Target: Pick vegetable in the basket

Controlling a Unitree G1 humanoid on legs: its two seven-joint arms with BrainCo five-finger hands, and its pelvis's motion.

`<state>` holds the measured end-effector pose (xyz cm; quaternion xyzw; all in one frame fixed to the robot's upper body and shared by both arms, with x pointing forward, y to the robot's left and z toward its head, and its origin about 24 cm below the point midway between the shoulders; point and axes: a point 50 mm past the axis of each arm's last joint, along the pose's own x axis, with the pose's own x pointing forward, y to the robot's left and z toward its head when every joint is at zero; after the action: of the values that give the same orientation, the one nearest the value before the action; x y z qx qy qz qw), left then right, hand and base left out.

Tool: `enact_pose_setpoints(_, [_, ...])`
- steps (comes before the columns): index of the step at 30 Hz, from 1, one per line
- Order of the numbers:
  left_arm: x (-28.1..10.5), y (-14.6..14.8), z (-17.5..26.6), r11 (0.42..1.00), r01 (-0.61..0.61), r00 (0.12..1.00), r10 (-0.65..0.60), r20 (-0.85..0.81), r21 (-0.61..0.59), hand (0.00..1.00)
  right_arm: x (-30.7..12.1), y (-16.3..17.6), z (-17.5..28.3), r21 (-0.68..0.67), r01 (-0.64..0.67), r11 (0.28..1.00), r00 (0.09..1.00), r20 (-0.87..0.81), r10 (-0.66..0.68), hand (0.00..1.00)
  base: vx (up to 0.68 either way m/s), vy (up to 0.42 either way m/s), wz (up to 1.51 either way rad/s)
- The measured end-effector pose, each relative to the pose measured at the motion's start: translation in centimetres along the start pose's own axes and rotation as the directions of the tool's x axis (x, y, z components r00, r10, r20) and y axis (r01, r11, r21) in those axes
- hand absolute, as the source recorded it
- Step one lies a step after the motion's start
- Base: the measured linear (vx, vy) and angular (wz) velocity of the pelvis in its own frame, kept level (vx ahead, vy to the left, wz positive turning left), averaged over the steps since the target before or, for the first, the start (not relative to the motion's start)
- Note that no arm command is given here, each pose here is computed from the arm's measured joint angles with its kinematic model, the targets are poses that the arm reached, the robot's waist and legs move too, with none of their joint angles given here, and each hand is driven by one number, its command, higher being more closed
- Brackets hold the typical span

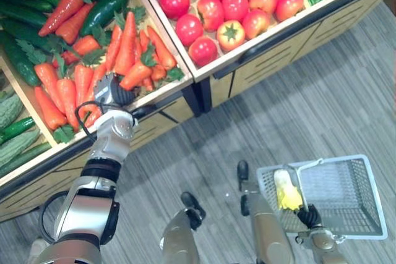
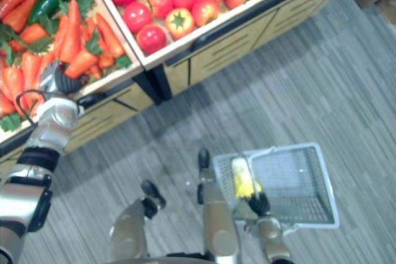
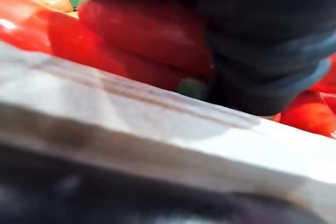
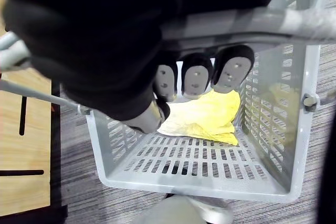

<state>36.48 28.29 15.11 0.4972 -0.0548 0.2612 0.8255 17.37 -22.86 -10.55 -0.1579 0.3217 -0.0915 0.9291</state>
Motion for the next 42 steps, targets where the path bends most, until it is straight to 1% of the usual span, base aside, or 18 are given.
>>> enact_pose_setpoints(4, [-0.3,-0.2,-0.3,1.000,0.006,1.000,-0.006,-0.005,0.004,1.00,-0.1,0.3,-0.1,-0.008,-0.011,1.000,1.000,-0.003,0.011,1.00,0.00,0.000,0.00])
enact_pose_setpoints(8, [-0.2,0.4,0.6,0.999,-0.030,0.999,0.031,0.036,-0.025,1.00,-0.4,0.4,-0.7,-0.012,-0.019,1.000,1.000,-0.021,0.019,1.00,0.00,-0.020,0.04])
enact_pose_setpoints(12, [-0.5,0.5,0.8,0.999,-0.039,0.998,0.041,0.057,-0.036,1.00,-0.9,0.4,-1.8,-0.010,-0.029,1.000,0.998,-0.055,0.028,1.00,0.01,-0.022,0.07])
enact_pose_setpoints(16, [-1.3,-0.1,-0.4,1.000,-0.020,0.999,0.020,0.045,0.004,1.00,-1.9,0.7,-3.6,0.006,-0.036,0.999,0.993,-0.115,0.036,1.00,0.04,-0.014,-0.01])
enact_pose_setpoints(19, [-1.7,0.1,-0.9,1.000,-0.028,0.999,0.028,0.039,-0.003,1.00,-2.6,0.7,-4.7,0.009,-0.043,0.999,0.988,-0.150,0.044,1.00,0.00,-0.007,0.01])
enact_pose_setpoints(22, [-2.5,-0.4,-1.8,1.000,0.002,1.000,-0.003,0.028,0.014,1.00,-3.2,1.0,-5.9,0.011,-0.057,0.998,0.978,-0.200,0.058,1.00,-0.04,-0.033,0.05])
enact_pose_setpoints(26, [-3.0,-0.7,-2.5,0.999,0.036,0.999,-0.036,0.014,0.029,1.00,-3.8,0.8,-7.0,0.024,-0.042,0.999,0.968,-0.245,0.046,1.00,-0.05,-0.043,0.11])
enact_pose_setpoints(31, [-3.4,-0.3,-4.0,0.996,0.057,0.998,-0.057,-0.001,0.067,1.00,-4.1,0.3,-7.9,0.027,-0.020,0.999,0.958,-0.285,0.027,1.00,-0.03,-0.022,0.00])
enact_pose_setpoints(34, [-3.4,0.1,-3.9,0.996,0.052,0.998,-0.054,0.024,0.075,1.00,-4.3,0.1,-8.2,0.031,-0.008,0.999,0.954,-0.299,0.018,1.00,0.00,-0.007,0.01])
enact_pose_setpoints(38, [-3.3,1.2,-3.1,0.995,0.025,0.993,-0.036,0.116,0.099,1.00,-4.3,-0.1,-8.2,0.024,-0.002,1.000,0.955,-0.298,0.009,1.00,0.00,-0.008,0.01])
enact_pose_setpoints(41, [-3.3,1.3,-2.5,0.996,0.023,0.987,-0.038,0.159,0.091,1.00,-4.2,-0.5,-8.2,0.006,0.002,1.000,0.955,-0.296,0.000,1.00,-0.01,-0.009,0.05])
enact_pose_setpoints(42, [-3.5,1.3,-2.0,0.995,0.028,0.978,-0.047,0.203,0.095,1.00,-4.1,-0.8,-8.1,-0.001,0.011,1.000,0.958,-0.288,-0.010,1.00,0.00,0.000,0.00])
